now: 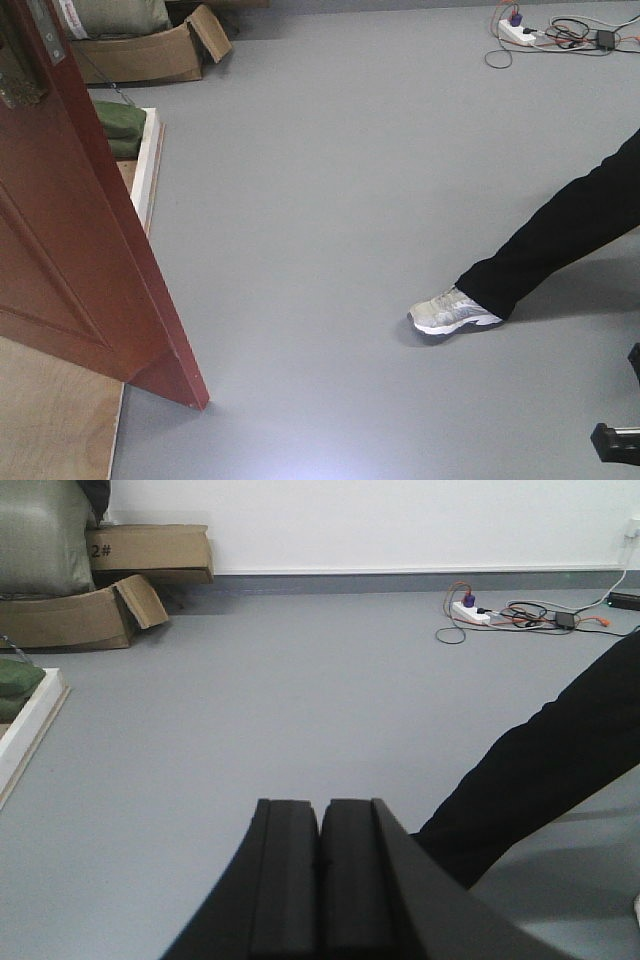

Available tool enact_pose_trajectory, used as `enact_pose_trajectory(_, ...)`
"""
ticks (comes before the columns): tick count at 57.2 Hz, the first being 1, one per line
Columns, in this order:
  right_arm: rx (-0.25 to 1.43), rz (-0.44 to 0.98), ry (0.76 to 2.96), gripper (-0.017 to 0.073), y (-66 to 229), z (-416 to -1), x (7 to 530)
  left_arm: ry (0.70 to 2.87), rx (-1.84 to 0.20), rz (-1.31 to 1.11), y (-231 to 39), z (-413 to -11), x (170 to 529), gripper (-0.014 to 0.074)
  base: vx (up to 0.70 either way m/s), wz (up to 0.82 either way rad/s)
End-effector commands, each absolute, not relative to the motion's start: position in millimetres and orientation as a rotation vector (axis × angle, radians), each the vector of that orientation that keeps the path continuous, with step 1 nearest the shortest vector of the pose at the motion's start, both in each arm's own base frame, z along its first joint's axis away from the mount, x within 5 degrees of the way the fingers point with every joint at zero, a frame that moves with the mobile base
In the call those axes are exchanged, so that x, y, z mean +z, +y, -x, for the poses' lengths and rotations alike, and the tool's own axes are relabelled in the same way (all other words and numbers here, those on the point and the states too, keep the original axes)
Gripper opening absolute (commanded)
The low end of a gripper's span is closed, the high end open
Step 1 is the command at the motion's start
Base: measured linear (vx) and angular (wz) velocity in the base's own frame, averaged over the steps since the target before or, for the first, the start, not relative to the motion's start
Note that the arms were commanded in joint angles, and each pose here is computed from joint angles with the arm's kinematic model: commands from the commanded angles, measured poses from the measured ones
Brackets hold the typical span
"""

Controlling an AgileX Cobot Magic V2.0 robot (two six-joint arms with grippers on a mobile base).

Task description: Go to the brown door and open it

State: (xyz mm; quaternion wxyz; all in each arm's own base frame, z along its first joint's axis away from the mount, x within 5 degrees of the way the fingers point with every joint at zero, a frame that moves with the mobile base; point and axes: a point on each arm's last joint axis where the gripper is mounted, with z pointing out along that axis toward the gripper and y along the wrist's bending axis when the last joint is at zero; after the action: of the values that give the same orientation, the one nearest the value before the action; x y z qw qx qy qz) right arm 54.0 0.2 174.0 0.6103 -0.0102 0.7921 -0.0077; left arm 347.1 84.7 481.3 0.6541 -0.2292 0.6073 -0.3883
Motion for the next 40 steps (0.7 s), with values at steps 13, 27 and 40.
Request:
enact_pose_trajectory(13,-0.031,0.030,1.740,0.0000,-0.1,-54.8,180.5,1.304,-0.917,0.475,74.8,-330.8,507.5,-0.0003,0.14,-0.04)
enact_pose_trajectory(27,-0.031,0.030,1.740,0.0000,-0.1,-54.8,180.5,1.304,-0.917,0.475,74.8,-330.8,507.5,-0.0003,0.13,-0.05)
enact_pose_trajectory(40,-0.031,0.030,1.740,0.0000,-0.1,-54.8,180.5,1.304,-0.917,0.475,74.8,-330.8,507.5,-0.0003,0.12,-0.06)
